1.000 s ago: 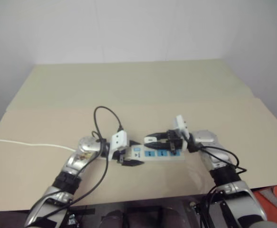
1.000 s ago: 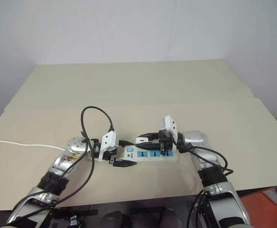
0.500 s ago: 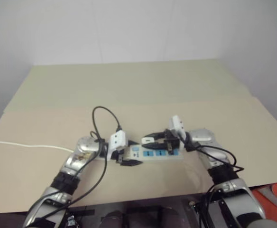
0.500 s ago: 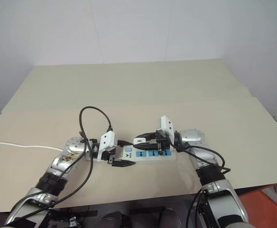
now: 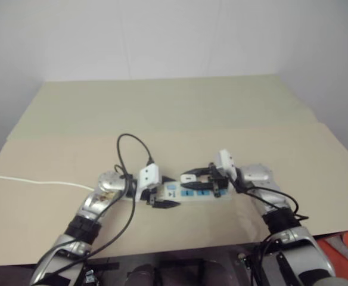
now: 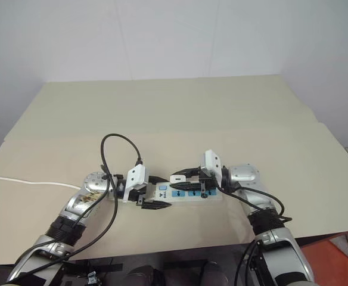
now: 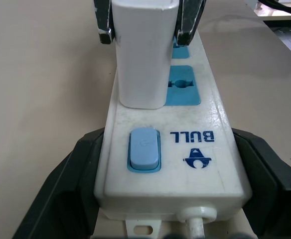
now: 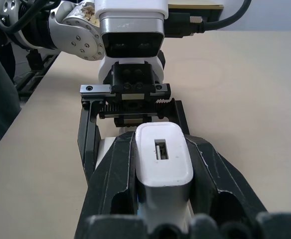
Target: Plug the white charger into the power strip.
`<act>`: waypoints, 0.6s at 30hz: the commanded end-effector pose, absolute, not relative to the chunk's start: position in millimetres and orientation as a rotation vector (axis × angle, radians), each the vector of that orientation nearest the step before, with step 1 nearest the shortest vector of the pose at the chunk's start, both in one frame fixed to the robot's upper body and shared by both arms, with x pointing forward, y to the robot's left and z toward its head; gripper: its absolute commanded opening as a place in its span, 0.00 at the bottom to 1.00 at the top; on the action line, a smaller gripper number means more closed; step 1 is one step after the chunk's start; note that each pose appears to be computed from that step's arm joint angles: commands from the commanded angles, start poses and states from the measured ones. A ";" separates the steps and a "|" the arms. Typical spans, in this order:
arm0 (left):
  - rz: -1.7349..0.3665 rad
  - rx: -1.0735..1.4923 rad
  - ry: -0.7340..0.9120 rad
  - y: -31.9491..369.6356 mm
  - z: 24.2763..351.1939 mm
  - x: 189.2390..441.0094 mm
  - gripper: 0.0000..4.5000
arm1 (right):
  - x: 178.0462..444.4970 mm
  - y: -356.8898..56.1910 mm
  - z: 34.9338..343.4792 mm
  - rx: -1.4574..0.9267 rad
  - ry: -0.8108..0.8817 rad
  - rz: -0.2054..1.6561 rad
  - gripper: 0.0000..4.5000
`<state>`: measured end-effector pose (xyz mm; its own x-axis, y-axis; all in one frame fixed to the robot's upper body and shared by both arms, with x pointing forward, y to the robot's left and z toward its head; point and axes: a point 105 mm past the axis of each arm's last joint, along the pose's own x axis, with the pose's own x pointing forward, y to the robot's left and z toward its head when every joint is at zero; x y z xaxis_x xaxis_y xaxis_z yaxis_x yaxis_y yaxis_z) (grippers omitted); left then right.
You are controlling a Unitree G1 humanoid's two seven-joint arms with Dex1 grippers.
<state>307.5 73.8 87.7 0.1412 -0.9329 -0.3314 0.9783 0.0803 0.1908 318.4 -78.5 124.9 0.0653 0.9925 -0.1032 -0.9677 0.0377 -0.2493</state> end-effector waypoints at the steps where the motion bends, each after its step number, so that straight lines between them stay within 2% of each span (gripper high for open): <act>1: -1.394 0.430 0.168 89.2 85.3 310.5 0.73 | 328.7 -122.3 104.8 -0.314 0.041 1.392 0.26; 7: -1.388 0.425 0.168 88.9 84.3 309.1 0.73 | 329.0 -108.9 108.4 -0.302 0.017 1.428 0.26; 13: -1.386 0.417 0.165 86.7 84.0 308.0 0.73 | 327.0 -77.8 114.9 -0.276 -0.036 1.486 0.26; 18: -1.374 0.414 0.165 88.3 83.8 307.0 0.73 | 326.3 -74.4 113.3 -0.278 -0.033 1.500 0.26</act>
<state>307.1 79.6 87.0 0.1737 -0.9303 -0.3232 0.9750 0.1163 0.1893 322.2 -69.0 125.8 0.0408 0.9953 -0.0882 -0.9724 0.0193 -0.2324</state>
